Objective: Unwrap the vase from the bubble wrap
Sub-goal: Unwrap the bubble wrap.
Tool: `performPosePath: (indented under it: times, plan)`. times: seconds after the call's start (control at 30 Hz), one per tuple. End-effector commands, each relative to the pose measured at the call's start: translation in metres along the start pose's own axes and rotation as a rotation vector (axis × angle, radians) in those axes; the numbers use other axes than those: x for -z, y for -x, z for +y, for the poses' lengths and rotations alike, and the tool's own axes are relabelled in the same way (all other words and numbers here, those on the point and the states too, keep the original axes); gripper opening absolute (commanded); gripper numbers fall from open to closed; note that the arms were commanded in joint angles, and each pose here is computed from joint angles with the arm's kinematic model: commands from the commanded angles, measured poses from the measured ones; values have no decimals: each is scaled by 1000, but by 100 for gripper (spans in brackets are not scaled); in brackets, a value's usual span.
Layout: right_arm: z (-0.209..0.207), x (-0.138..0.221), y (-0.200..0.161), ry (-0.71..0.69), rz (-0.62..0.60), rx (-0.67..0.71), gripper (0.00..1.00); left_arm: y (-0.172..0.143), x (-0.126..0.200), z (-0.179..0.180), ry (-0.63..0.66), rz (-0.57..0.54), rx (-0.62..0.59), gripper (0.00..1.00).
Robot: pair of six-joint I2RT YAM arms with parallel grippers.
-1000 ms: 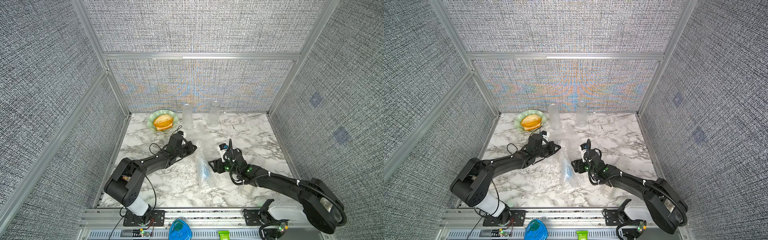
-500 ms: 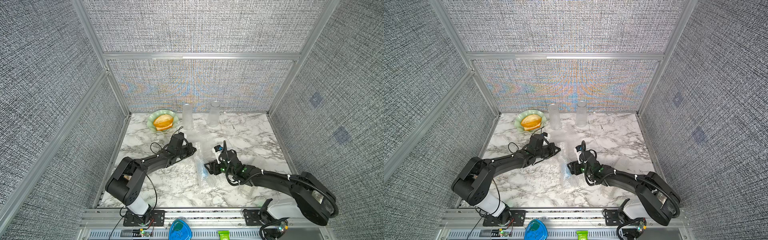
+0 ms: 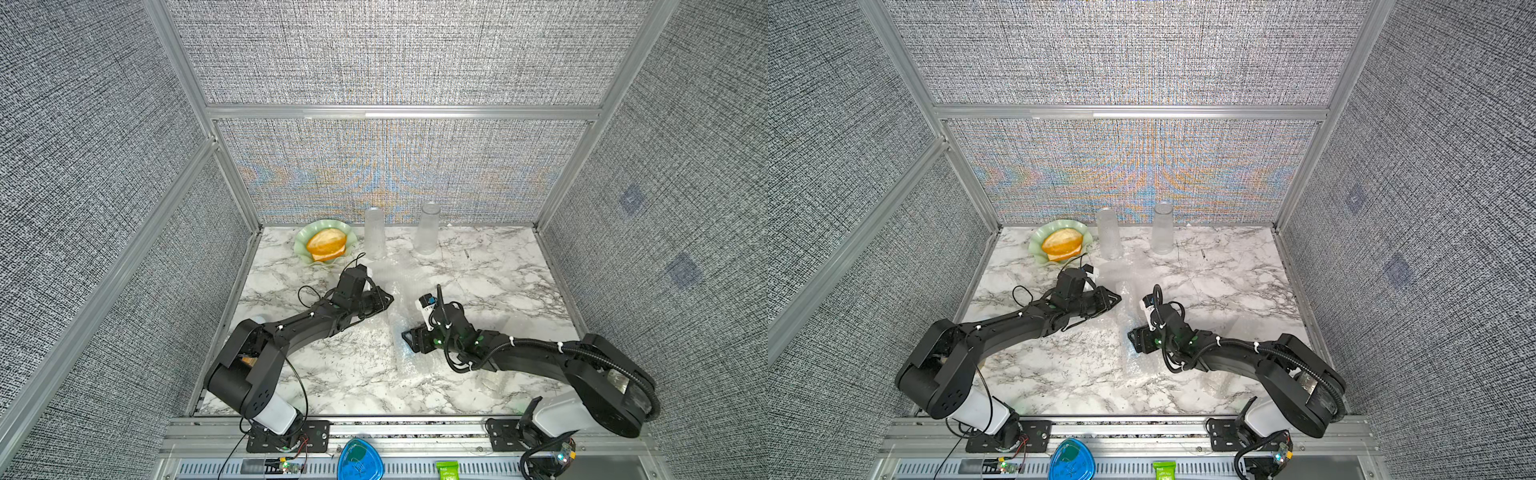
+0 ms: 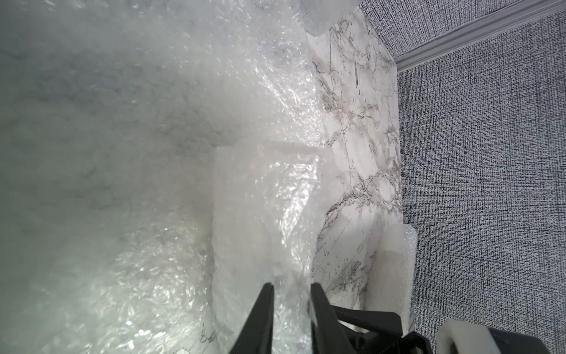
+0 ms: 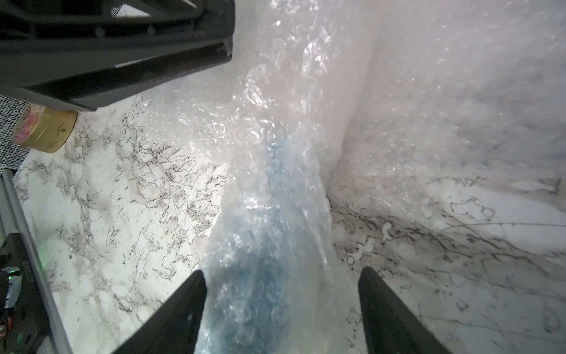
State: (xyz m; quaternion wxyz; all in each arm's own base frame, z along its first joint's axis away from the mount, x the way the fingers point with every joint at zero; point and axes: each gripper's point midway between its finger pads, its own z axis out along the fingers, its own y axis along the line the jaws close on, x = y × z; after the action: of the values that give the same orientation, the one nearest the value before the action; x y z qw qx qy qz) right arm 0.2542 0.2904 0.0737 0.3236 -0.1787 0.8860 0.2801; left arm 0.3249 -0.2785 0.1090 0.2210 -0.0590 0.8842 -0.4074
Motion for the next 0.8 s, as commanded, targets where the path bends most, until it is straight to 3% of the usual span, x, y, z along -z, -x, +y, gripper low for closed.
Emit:
performPosePath:
  times: [0.0,0.03,0.77]
  plan:
    - [5,-1,6,12,-21,-2,74,-1,1,4,19,-3,-10,4]
    - [5,0,7,11,-23,-2,74,0,1,3,14,-3,-11,0]
    - [6,-9,-4,-100,9,87,74,26,-3,-38,-43,-18,-71,0]
